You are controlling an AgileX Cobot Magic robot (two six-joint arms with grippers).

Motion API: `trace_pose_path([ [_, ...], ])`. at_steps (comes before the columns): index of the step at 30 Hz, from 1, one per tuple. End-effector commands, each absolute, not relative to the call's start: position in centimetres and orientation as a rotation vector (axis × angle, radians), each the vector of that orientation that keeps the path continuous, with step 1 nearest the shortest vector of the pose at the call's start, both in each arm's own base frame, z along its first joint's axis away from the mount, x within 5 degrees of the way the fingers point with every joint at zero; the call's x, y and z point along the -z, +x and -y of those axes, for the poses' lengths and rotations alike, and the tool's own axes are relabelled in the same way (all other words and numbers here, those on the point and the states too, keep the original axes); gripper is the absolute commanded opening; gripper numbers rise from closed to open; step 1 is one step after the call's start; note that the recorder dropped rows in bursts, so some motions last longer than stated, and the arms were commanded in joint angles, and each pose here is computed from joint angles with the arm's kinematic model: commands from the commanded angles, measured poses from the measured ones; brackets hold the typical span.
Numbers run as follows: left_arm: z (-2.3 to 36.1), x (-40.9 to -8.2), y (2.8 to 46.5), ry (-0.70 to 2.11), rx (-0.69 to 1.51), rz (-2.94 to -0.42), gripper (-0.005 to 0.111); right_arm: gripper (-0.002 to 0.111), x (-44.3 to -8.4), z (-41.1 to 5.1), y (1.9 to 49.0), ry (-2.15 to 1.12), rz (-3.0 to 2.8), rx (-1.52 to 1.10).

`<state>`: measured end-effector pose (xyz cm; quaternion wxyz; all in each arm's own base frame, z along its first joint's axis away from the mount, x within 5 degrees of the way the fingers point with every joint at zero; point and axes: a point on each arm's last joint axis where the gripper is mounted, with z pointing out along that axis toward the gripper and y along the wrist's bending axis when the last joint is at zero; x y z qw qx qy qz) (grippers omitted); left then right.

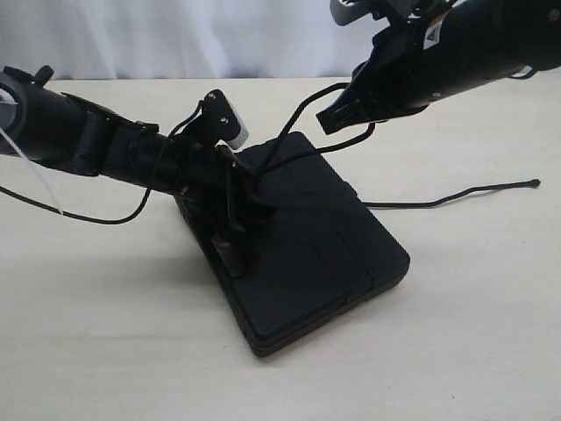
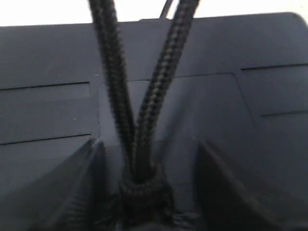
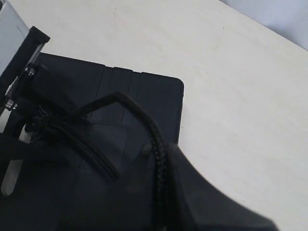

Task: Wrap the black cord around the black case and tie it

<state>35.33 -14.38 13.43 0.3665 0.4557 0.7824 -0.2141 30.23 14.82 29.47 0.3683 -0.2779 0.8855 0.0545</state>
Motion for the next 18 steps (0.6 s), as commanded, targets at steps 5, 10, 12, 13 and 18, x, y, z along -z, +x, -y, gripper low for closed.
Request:
trace_pose_path([
  [5,14.7,-13.7,35.3,1.212,0.568,-1.964,0.0,0.014,-30.1,-14.8,30.5,-0.59,-2.261,-0.19],
  [10,14.7,-13.9,35.6,1.138,0.589,-1.976,0.0,0.052,-31.9,-14.1,29.6,-0.55,-2.237,-0.175],
  [12,14.8,-14.0,35.6,1.119,0.594,-1.978,0.0,0.061,-34.3,-12.3,29.1,-0.502,-2.213,-0.078],
  [13,14.8,-14.0,35.6,1.119,0.594,-1.978,0.0,0.061,-35.1,-11.4,29.2,-0.45,-2.211,-0.05],
  [18,14.7,-14.0,35.6,1.121,0.594,-1.978,0.0,0.061,-33.5,-4.0,31.3,-0.081,-2.399,0.126],
])
